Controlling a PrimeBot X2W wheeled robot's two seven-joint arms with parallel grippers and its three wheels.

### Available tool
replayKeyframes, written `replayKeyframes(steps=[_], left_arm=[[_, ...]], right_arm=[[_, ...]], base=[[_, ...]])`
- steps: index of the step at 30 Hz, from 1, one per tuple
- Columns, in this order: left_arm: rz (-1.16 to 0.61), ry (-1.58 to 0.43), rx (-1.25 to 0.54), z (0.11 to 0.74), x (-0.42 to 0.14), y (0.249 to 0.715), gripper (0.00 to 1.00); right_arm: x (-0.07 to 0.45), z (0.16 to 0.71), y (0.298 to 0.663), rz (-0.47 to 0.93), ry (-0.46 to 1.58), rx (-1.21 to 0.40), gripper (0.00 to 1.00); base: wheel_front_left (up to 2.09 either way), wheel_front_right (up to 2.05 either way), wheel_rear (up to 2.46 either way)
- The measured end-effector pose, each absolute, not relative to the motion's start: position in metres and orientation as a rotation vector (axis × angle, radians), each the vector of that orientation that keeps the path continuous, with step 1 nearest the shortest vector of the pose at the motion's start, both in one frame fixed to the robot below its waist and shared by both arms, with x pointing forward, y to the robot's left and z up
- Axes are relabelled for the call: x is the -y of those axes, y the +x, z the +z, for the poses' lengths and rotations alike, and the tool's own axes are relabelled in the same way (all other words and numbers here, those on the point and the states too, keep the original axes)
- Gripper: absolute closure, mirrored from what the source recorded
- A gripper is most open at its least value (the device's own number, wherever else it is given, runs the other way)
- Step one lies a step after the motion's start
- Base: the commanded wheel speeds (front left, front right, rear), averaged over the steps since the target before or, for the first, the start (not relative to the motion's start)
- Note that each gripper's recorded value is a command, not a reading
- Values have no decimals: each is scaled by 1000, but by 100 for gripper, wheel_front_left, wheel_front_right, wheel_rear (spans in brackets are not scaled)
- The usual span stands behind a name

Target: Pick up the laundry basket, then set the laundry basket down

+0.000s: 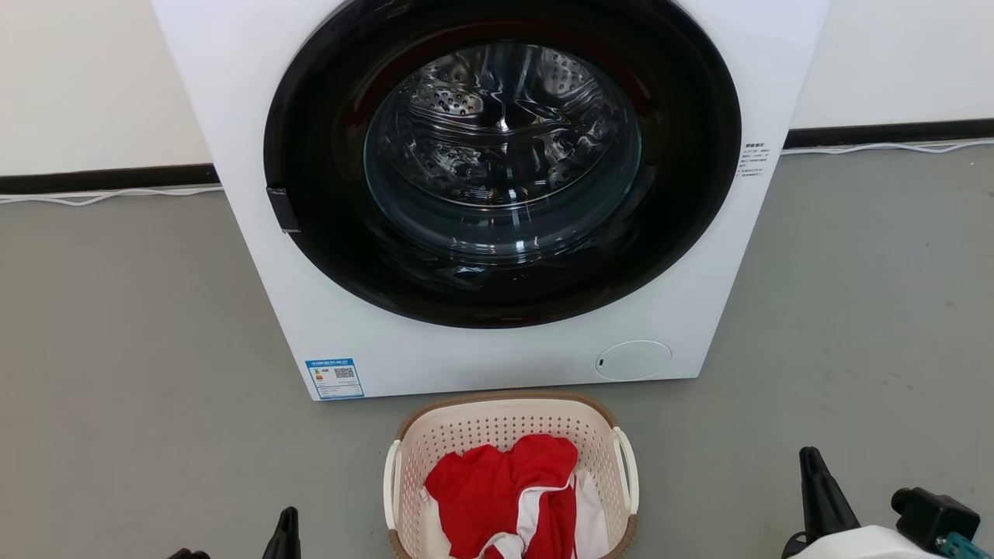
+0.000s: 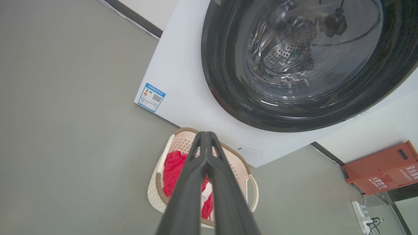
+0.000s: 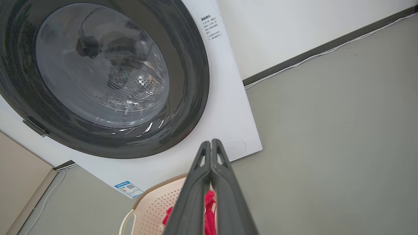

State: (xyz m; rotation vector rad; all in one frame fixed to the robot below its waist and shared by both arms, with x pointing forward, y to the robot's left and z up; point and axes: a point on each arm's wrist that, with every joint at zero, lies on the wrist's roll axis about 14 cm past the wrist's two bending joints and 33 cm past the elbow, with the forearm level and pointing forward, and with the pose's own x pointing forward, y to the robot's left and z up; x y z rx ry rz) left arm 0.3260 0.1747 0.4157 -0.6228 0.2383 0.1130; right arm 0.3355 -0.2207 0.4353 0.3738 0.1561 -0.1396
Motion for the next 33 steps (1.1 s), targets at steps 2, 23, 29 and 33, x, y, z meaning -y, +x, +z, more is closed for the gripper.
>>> replayKeyframes(steps=[2, 23, 29, 33], left_arm=[[117, -642, -240, 416, -175, 327, 100], [139, -844, -225, 426, -179, 339, 100], [149, -903, -228, 425, -181, 339, 100], [148, -946, -218, 428, -181, 341, 100]], right_arm=[[221, 435, 336, -144, 400, -160, 100], [222, 438, 341, -183, 653, -147, 100], [221, 440, 343, -186, 725, -142, 100], [221, 440, 344, -189, 775, -143, 100]], base=[[0, 0, 0], [0, 0, 0], [0, 0, 0], [0, 0, 0]])
